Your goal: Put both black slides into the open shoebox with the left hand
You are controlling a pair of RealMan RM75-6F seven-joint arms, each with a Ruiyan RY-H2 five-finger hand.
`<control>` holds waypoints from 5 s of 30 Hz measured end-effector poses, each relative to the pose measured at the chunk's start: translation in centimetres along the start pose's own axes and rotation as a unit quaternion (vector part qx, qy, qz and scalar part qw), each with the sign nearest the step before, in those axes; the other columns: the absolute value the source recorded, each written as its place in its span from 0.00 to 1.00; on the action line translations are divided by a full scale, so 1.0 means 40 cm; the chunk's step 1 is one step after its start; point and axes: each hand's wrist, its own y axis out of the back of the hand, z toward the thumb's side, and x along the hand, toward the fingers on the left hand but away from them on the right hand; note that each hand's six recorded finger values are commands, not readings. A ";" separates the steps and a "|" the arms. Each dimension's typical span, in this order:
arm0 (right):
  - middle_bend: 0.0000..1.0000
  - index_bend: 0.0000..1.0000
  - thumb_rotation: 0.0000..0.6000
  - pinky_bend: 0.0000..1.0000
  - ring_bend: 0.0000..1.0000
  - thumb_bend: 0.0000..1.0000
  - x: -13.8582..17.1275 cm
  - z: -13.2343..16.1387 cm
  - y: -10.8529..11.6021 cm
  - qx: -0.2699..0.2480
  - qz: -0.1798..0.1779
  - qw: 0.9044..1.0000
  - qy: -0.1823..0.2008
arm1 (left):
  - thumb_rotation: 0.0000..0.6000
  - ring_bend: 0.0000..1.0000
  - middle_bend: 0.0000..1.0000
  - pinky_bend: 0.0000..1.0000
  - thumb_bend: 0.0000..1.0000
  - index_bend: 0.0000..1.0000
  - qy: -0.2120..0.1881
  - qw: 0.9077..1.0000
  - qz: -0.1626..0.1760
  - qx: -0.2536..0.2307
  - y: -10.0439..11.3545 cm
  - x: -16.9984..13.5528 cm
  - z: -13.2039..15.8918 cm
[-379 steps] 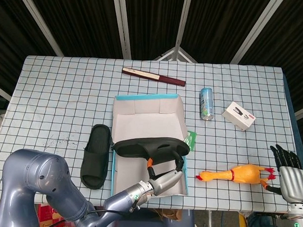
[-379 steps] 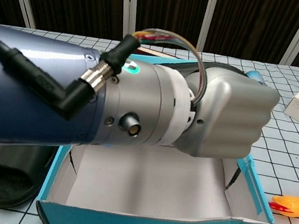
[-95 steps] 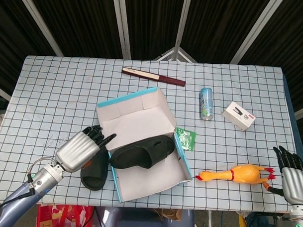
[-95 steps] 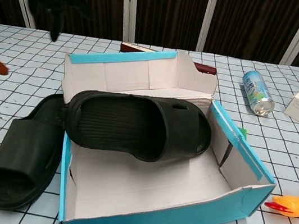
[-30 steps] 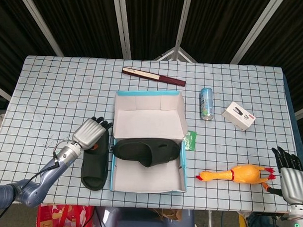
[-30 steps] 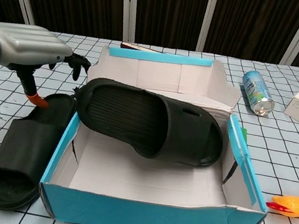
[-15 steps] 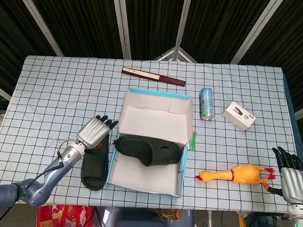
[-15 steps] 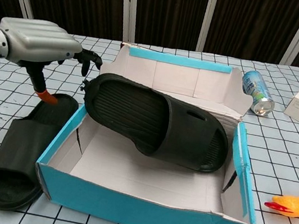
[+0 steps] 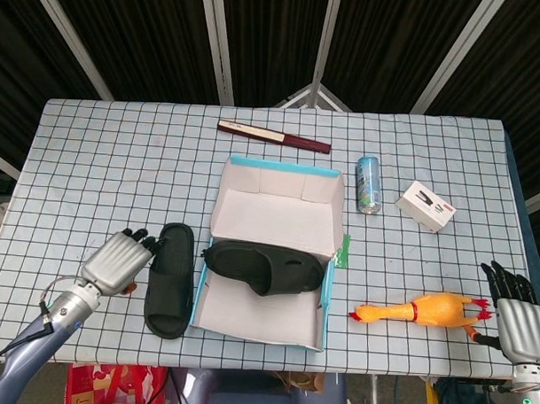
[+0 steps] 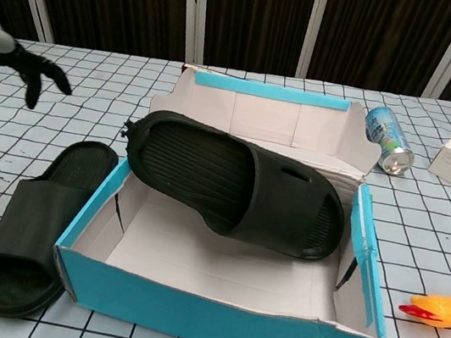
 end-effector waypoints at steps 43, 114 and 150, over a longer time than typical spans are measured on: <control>0.05 0.00 1.00 0.07 0.09 0.16 0.005 0.007 -0.003 -0.004 0.007 1.000 0.009 | 0.40 0.10 0.13 0.27 0.00 0.00 -0.017 0.998 0.043 -0.042 -0.227 -0.044 0.069; 0.05 0.00 1.00 0.07 0.09 0.16 0.005 0.001 -0.006 -0.010 0.017 1.000 0.007 | 1.00 0.18 0.42 0.32 0.49 0.24 -0.011 0.996 0.089 0.008 -0.230 0.021 0.113; 0.05 0.00 1.00 0.07 0.09 0.16 0.003 0.005 -0.012 -0.008 0.019 1.000 0.004 | 1.00 0.19 0.47 0.33 0.50 0.31 -0.145 0.748 0.404 0.505 0.238 -0.152 0.216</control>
